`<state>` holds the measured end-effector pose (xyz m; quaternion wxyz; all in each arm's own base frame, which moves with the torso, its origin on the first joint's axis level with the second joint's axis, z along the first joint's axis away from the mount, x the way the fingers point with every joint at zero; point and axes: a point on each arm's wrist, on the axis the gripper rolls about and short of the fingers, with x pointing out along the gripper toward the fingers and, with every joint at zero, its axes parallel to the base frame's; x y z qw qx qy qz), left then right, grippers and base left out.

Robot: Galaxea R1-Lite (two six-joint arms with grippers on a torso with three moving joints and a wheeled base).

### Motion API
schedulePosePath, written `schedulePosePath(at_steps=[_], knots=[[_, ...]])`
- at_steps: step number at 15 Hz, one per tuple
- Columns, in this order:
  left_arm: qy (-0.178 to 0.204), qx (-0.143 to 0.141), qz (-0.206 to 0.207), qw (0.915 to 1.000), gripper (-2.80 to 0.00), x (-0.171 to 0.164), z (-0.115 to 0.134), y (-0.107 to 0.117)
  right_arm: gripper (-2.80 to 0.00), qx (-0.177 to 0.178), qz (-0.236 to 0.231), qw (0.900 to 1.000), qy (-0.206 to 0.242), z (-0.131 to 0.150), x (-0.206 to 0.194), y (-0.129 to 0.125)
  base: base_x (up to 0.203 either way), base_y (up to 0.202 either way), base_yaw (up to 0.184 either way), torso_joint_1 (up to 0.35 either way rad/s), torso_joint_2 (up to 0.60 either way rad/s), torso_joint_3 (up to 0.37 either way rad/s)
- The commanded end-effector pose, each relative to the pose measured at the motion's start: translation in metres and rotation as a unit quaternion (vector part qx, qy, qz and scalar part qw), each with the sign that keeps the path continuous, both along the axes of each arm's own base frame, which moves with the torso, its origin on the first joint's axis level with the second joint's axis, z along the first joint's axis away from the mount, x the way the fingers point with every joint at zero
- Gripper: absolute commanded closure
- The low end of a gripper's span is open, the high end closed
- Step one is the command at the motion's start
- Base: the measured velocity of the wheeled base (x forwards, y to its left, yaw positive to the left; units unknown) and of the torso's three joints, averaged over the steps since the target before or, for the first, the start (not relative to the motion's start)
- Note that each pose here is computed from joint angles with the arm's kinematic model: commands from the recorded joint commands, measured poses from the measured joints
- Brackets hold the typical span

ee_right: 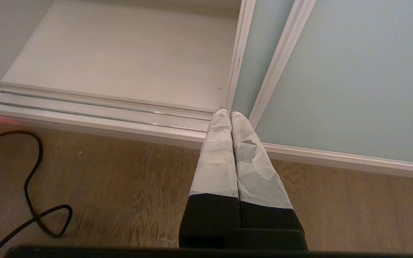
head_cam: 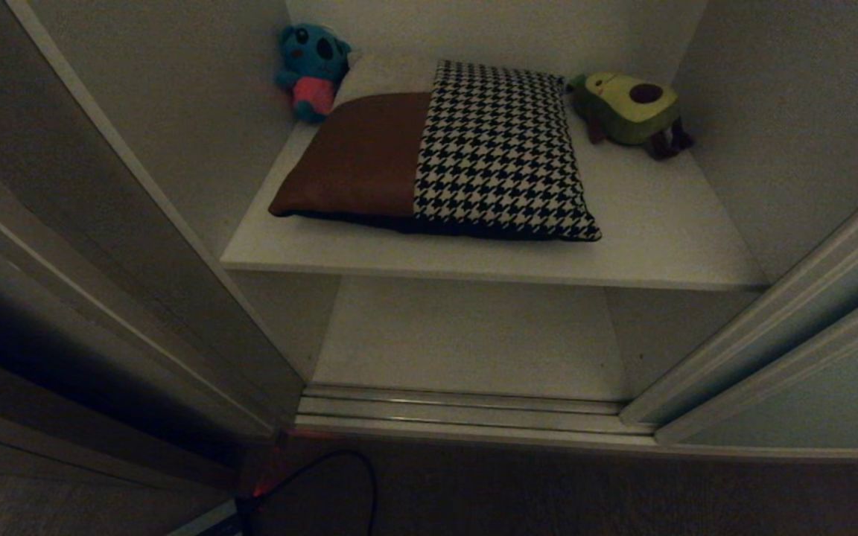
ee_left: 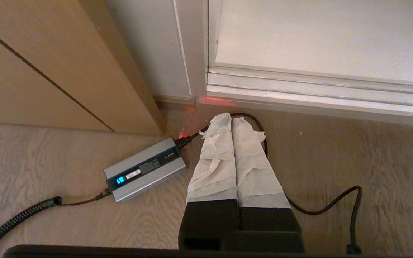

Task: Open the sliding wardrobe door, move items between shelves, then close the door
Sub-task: Close the door

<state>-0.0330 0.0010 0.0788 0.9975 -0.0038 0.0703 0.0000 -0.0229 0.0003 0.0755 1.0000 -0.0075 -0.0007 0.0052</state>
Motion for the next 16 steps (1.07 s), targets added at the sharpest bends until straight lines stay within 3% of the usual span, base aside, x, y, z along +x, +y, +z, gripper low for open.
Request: schedulePosePath(at_steps=[1, 11, 16], knots=[[0.001, 0.000, 0.000, 1.0000, 0.00, 0.0000, -0.0001, 0.0000, 0.00, 0.000, -0.001, 1.000, 0.001, -0.0009, 0.0002, 0.0000, 0.000, 0.000, 0.000, 0.000, 0.00, 0.000], [0.001, 0.000, 0.000, 1.0000, 0.00, 0.0000, -0.0001, 0.0000, 0.00, -0.002, -0.001, 1.000, 0.002, -0.0010, 0.0002, 0.0000, 0.000, 0.000, 0.000, 0.000, 0.00, 0.000], [0.001, 0.000, 0.000, 1.0000, 0.00, 0.0001, -0.0001, 0.0000, 0.00, -0.019, 0.000, 1.000, 0.016, -0.0025, -0.0002, 0.0000, 0.000, 0.000, 0.000, 0.000, 0.00, 0.000]])
